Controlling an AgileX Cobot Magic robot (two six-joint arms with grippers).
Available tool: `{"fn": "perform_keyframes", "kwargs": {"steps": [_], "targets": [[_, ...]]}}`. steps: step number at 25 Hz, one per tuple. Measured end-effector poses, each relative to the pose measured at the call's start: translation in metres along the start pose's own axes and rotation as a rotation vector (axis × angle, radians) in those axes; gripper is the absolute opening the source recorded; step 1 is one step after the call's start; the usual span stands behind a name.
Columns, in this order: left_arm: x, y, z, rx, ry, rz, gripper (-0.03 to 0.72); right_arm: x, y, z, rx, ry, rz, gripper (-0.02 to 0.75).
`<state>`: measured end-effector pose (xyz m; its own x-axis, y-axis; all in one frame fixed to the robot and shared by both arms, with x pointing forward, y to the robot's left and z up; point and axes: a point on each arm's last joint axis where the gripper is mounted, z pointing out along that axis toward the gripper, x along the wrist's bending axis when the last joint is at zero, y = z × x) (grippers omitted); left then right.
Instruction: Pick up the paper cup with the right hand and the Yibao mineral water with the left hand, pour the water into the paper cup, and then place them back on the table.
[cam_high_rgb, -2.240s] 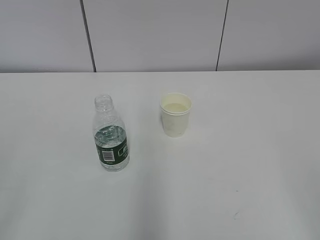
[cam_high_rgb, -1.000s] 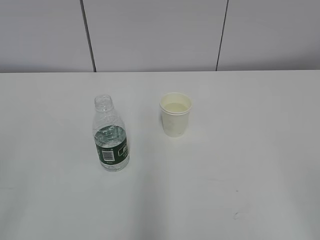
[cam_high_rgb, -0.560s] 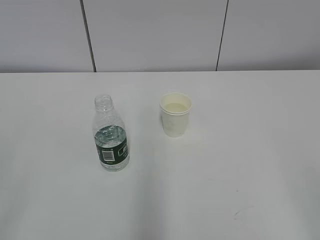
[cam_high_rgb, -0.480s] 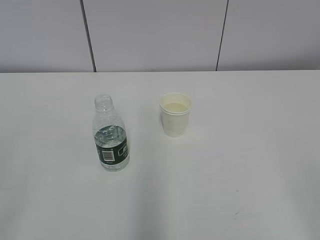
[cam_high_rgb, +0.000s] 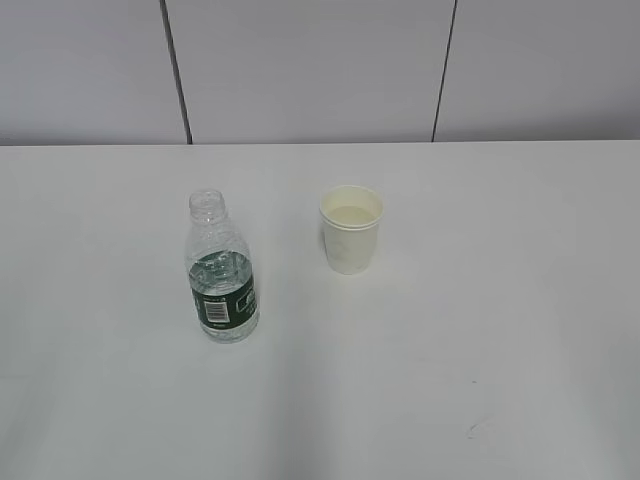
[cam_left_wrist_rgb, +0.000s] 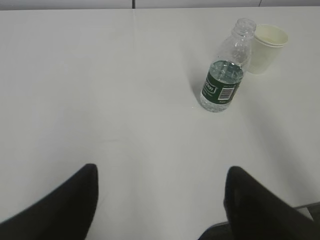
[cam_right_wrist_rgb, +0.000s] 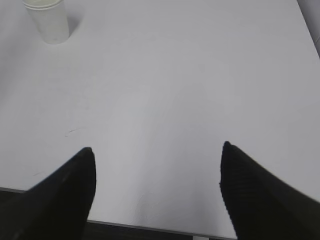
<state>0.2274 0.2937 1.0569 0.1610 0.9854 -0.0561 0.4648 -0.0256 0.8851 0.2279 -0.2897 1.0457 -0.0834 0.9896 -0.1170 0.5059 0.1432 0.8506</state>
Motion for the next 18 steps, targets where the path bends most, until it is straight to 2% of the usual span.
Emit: {"fn": "perform_keyframes", "kwargs": {"steps": [18], "targets": [[0.0000,0.0000,0.0000,0.000,0.000,0.000,0.489,0.0000,0.0000,0.0000,0.000,0.000,0.000,0.573]]}}
